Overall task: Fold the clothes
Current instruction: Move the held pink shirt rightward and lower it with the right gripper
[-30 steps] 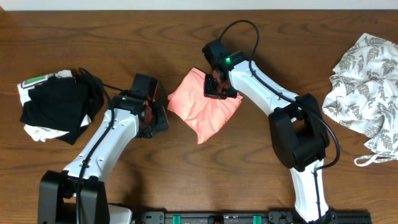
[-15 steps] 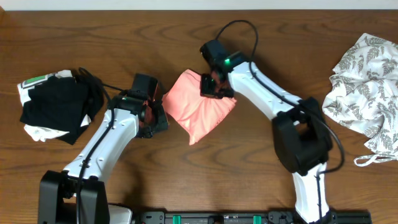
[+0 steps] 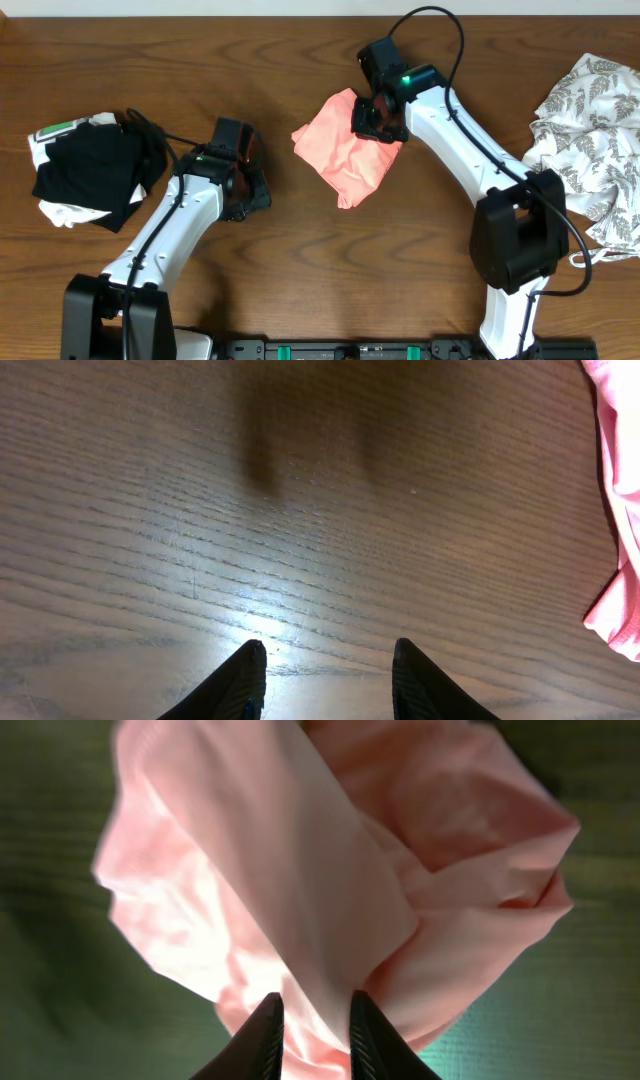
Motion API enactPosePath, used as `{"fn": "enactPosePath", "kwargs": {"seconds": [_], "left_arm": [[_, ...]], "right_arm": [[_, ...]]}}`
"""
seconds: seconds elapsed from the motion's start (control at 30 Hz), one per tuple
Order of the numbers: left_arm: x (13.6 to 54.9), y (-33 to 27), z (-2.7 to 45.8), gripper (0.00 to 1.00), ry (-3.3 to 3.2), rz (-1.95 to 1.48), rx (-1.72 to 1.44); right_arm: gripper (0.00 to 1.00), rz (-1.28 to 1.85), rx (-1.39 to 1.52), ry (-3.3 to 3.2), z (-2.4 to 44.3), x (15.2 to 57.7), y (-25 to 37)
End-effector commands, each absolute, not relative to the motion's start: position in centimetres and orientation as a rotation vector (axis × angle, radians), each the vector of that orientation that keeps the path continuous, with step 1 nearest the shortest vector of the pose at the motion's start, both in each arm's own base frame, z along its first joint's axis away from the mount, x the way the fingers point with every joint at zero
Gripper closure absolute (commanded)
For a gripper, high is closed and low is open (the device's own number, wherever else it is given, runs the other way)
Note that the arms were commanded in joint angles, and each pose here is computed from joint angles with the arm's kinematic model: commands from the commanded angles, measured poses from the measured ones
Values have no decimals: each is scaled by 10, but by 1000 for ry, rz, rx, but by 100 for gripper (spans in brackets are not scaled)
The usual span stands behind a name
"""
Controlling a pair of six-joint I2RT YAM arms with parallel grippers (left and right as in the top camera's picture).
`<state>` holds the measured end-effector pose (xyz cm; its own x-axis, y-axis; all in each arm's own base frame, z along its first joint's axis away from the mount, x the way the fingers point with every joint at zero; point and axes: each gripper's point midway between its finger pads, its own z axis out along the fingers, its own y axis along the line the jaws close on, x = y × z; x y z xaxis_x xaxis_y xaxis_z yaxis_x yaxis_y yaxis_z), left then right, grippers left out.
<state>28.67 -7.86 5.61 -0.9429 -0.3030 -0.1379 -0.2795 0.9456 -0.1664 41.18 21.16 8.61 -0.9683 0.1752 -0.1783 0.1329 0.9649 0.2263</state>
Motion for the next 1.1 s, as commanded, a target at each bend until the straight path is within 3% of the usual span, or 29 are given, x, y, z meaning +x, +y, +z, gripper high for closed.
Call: {"fn": "enactPosePath", "kwargs": {"seconds": [0.0, 0.3, 0.57, 0.77, 1.07], "left_arm": [[284, -74, 53, 59, 2948, -191, -433], [281, -74, 52, 59, 2959, -185, -429], [281, -74, 52, 59, 2959, -185, -429], [281, -74, 52, 58, 2958, -185, -429], [283, -74, 53, 58, 2952, -188, -428]], "right_arm": [[79, 273, 216, 2953, 73, 407, 210], [78, 87, 230, 2858, 74, 429, 180], [78, 154, -279, 2678, 102, 463, 194], [95, 362, -519, 2712, 100, 438, 220], [94, 425, -575, 2789, 65, 416, 222]]}}
